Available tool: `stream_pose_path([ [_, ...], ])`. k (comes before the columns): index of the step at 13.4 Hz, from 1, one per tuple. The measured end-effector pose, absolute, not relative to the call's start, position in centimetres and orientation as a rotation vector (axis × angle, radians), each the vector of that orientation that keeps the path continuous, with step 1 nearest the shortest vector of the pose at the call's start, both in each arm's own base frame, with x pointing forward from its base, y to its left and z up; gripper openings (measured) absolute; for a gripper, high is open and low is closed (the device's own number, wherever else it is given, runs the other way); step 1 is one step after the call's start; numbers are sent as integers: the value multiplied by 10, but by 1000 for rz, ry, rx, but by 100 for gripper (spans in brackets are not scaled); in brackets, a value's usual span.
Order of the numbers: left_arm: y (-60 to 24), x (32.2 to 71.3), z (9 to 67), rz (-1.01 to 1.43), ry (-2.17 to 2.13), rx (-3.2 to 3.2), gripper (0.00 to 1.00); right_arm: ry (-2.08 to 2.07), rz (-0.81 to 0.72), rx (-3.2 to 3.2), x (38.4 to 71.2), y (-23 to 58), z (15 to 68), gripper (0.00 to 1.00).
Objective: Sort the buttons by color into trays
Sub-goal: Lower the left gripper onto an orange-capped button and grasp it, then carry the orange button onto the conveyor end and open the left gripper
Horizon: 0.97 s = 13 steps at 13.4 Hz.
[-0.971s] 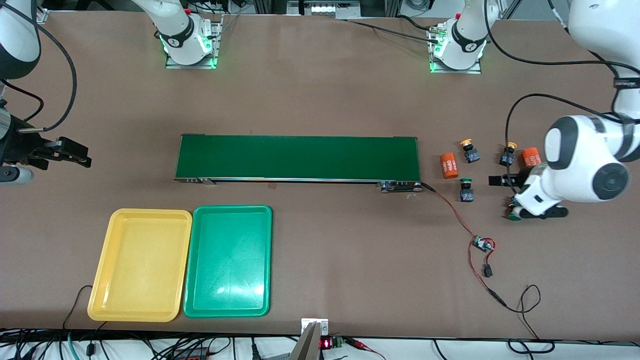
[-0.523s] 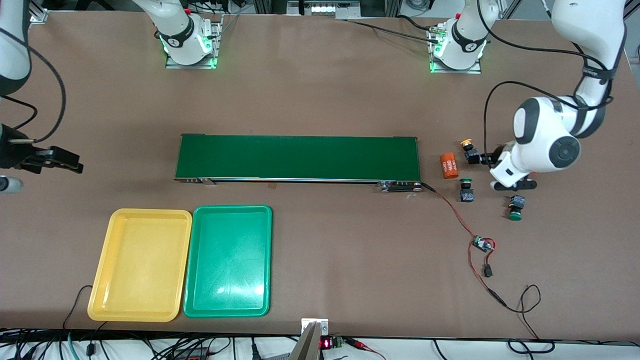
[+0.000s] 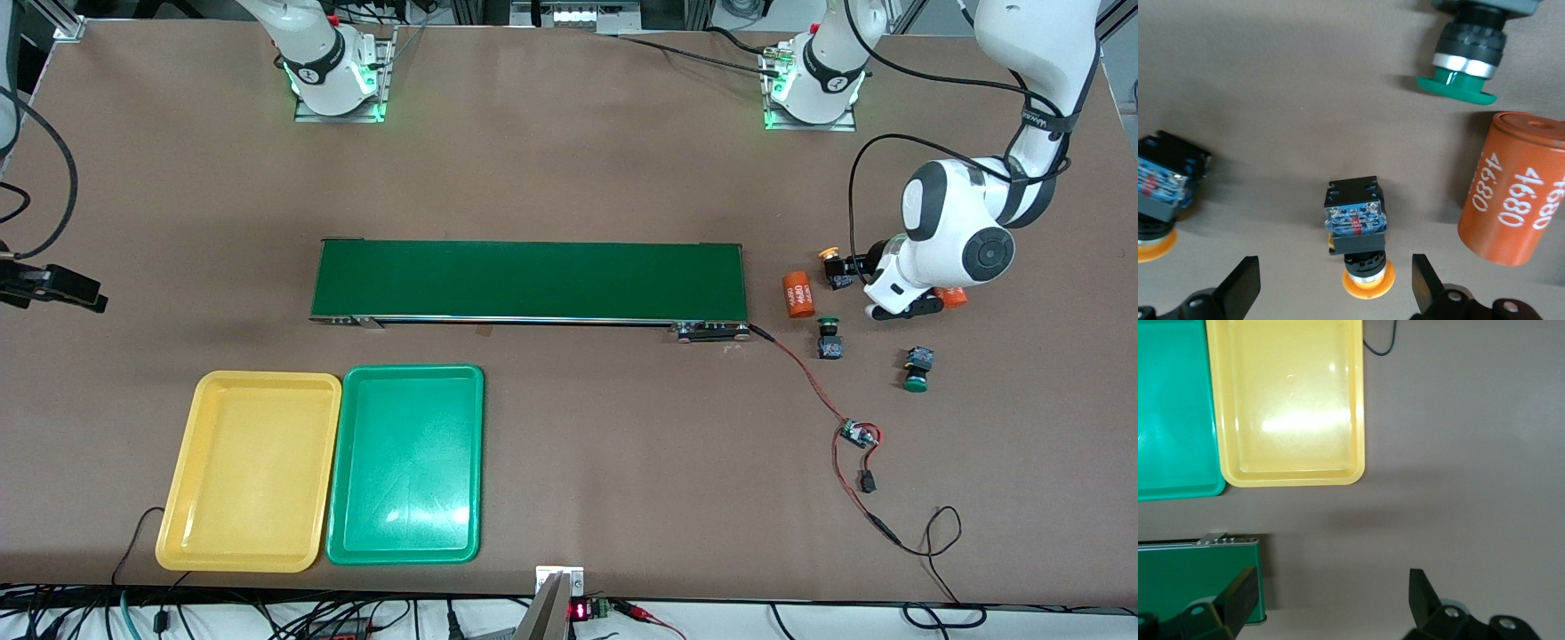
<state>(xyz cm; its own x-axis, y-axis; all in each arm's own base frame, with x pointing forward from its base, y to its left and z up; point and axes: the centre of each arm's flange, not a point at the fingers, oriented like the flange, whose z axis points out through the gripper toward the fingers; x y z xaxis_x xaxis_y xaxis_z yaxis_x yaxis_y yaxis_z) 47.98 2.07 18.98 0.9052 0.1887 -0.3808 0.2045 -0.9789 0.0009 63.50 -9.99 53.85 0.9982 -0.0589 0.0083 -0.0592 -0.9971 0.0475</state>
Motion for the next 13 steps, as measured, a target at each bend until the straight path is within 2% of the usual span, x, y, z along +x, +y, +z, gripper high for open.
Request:
stream_pose_path([
  [5,9,477,167,-614,367,3013,100,-105,20,3091,635,-105,539,100],
  [7,9,477,163,-616,368,3012,96,-105,21,3091,635,-106,539,100],
  [8,10,477,163,-616,370,3012,89,-106,21,3091,635,-106,539,100],
  [11,13,480,165,-599,372,3012,52,-106,28,3091,635,-106,540,100],
  [12,15,482,167,-588,347,3012,43,-106,31,3090,635,-106,540,100],
  [13,19,484,170,-568,304,3012,41,-106,33,3090,636,-106,540,100],
])
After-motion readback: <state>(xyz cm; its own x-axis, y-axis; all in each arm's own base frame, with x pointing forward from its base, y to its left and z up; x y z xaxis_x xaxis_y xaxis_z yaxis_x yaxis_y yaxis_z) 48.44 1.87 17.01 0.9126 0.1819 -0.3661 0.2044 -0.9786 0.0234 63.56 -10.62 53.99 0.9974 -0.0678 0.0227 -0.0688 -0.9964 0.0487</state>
